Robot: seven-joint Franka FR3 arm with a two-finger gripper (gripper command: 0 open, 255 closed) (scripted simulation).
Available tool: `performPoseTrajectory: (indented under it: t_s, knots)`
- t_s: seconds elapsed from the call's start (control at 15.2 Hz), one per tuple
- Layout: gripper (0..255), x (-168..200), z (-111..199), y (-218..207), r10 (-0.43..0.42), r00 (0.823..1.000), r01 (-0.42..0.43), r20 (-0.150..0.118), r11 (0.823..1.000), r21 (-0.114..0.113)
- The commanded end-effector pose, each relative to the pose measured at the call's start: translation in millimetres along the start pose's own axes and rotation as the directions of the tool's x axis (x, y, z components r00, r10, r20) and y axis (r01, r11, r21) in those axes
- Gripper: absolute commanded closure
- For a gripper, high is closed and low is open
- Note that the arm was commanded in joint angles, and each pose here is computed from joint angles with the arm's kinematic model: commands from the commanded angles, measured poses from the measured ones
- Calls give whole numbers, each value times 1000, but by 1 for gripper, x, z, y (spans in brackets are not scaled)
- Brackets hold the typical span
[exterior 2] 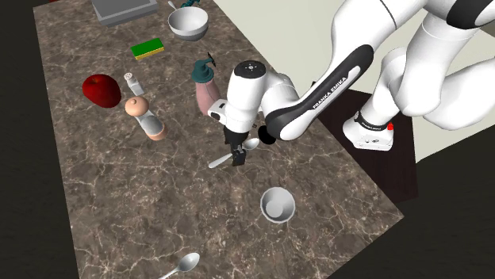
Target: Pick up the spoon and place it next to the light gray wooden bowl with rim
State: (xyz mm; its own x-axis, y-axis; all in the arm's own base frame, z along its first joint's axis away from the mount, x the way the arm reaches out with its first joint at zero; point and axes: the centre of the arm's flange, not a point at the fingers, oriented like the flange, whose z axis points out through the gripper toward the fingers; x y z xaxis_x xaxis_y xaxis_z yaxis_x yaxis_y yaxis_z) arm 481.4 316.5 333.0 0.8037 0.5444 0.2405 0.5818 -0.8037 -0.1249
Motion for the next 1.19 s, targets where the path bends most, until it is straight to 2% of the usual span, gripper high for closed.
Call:
performPoseTrajectory:
  t_s: [0.0, 0.26, 0.33, 0.92, 1.12]
  knots:
    - [0, 0, 1, 0, 0, 1000, 0, 0, 1000, 0]
    - [0, 0, 0, 0, 0, 1000, 0, 0, 1000, 0]
    - [255, 0, 0, 0, 0, 1000, 0, 0, 1000, 0]
    - [255, 0, 0, 0, 0, 1000, 0, 0, 1000, 0]
    - [255, 4, -15, -2, 0, 1000, 0, 0, 1000, 0]
